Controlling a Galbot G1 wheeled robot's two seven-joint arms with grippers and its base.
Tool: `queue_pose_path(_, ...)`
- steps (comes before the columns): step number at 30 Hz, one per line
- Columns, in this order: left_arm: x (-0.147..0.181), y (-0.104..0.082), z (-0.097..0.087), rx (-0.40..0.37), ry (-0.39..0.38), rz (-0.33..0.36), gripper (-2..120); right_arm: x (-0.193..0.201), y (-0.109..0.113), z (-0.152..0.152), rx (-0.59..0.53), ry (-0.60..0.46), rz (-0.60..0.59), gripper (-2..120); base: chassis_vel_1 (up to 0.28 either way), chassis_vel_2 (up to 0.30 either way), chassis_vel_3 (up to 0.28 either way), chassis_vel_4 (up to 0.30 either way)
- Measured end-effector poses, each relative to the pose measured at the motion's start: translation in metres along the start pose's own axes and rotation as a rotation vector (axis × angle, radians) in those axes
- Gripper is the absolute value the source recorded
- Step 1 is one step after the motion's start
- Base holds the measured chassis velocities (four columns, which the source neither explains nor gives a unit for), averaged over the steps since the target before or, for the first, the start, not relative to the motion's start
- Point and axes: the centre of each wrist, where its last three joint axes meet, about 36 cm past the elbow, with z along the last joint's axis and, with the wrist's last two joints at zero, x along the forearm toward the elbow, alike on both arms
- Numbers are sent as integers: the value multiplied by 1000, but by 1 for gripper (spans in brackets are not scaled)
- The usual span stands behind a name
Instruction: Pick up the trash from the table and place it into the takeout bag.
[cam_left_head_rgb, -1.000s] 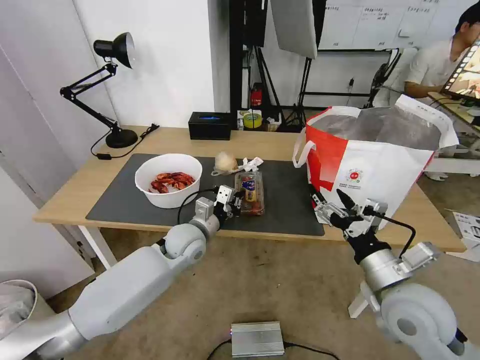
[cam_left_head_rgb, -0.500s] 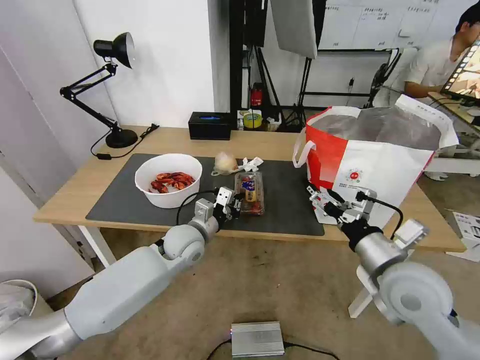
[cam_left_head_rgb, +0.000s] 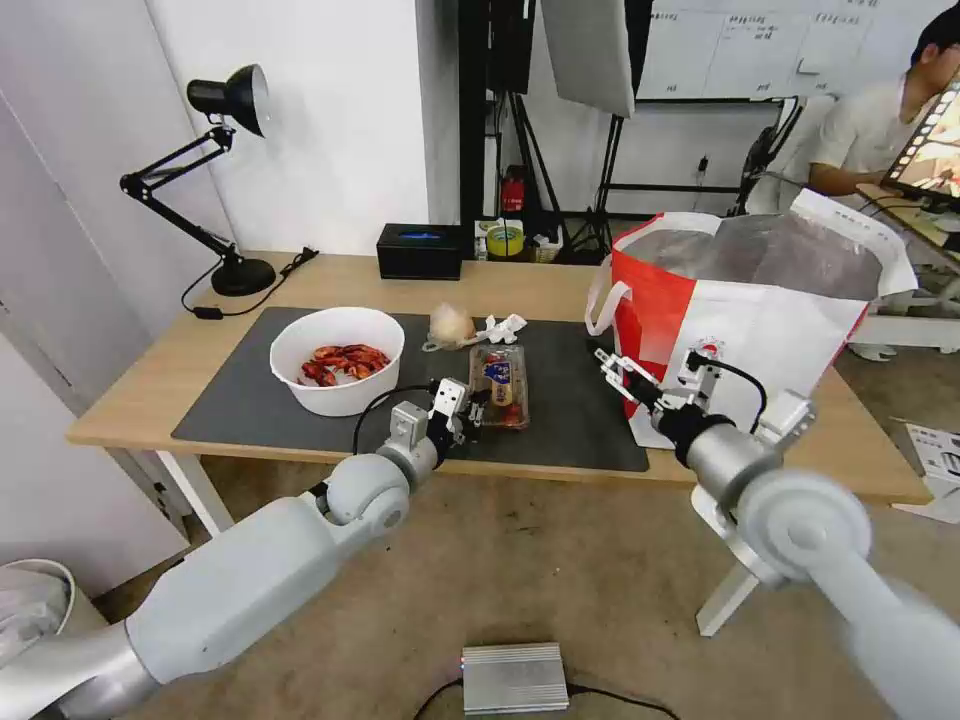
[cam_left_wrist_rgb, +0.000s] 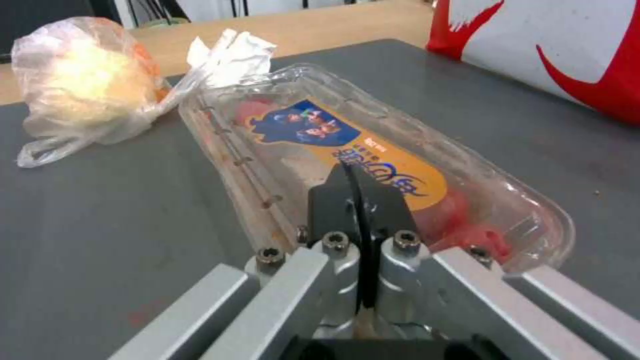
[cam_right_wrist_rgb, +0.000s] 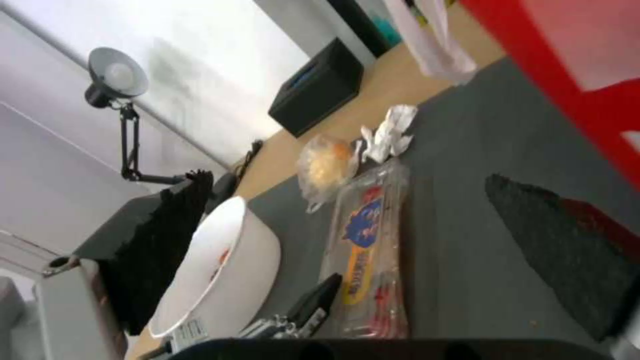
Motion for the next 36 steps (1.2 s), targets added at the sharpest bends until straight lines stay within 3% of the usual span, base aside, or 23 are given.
queue_pose_path(12,2,0,-1,1,-4,-9,0,-60,-6,-4,-35,135,46,100,0,0,0,0)
queue_pose_path(19,4,-3,-4,9,-8,-12,0,-96,1,-13,-34,287,65,100,0,0,0,0)
queue_pose_path(36,10,-1,-3,9,-10,-15,0,-143,10,-14,12,318,100,100,0,0,0,0)
